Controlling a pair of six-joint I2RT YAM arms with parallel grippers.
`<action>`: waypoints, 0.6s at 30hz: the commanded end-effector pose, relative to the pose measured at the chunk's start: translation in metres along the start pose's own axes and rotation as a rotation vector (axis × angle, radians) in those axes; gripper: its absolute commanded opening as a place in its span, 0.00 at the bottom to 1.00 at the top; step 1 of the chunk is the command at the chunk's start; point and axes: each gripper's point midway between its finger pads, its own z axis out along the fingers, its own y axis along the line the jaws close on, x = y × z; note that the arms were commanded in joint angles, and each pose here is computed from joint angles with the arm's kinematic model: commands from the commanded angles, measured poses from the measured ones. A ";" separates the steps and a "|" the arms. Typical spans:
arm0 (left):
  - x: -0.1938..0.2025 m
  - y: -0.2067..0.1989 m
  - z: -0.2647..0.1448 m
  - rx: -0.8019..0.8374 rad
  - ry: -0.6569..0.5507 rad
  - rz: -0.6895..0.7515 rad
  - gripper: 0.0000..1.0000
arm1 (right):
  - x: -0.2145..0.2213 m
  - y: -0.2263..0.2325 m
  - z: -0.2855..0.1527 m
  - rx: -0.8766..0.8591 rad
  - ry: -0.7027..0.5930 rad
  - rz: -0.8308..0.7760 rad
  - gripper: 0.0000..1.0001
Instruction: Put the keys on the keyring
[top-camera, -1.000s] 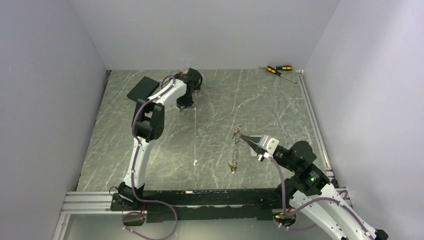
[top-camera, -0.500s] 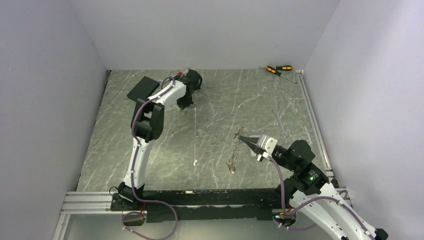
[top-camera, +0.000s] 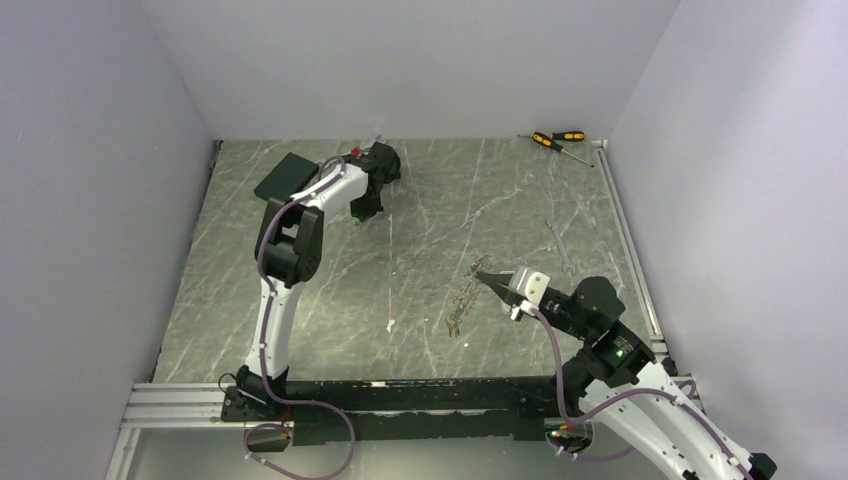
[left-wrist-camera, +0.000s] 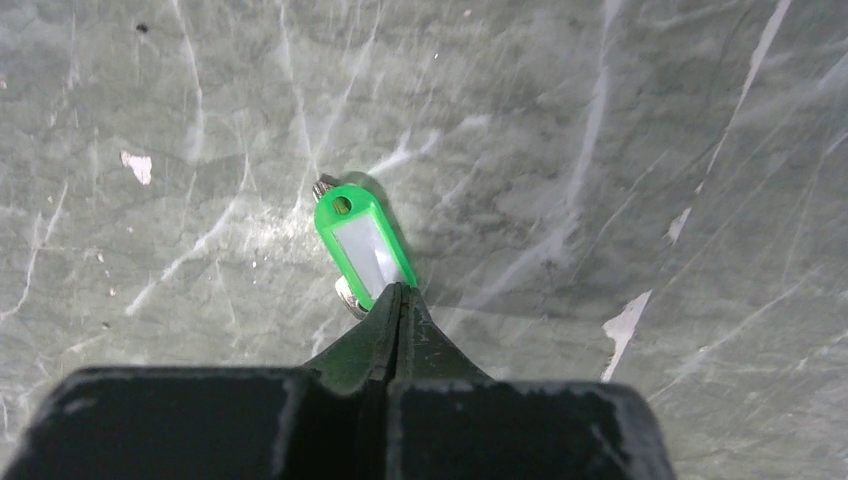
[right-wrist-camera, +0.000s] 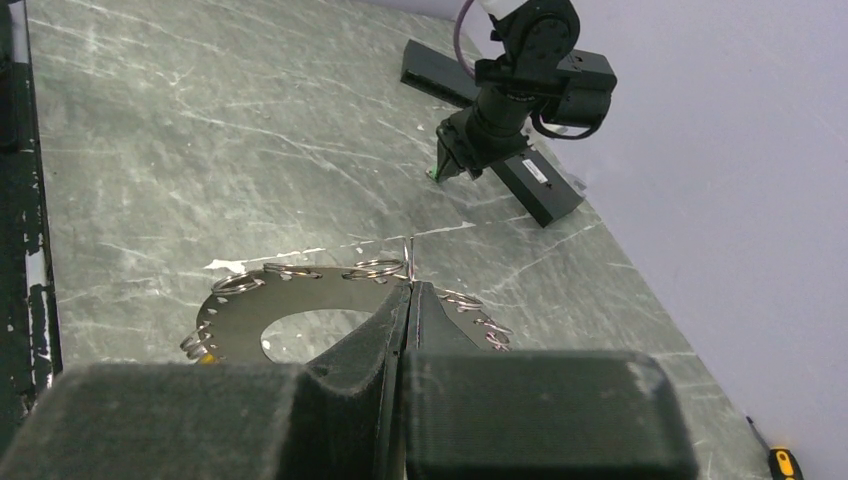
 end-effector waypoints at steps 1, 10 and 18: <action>0.002 0.005 -0.023 0.041 0.012 -0.034 0.00 | -0.046 -0.016 -0.002 0.032 -0.124 -0.051 0.00; 0.003 0.002 -0.061 0.169 -0.014 -0.121 0.00 | -0.041 -0.015 0.002 0.030 -0.110 -0.041 0.00; -0.011 -0.009 -0.121 0.372 -0.084 -0.285 0.00 | -0.038 -0.016 0.007 0.027 -0.106 -0.027 0.00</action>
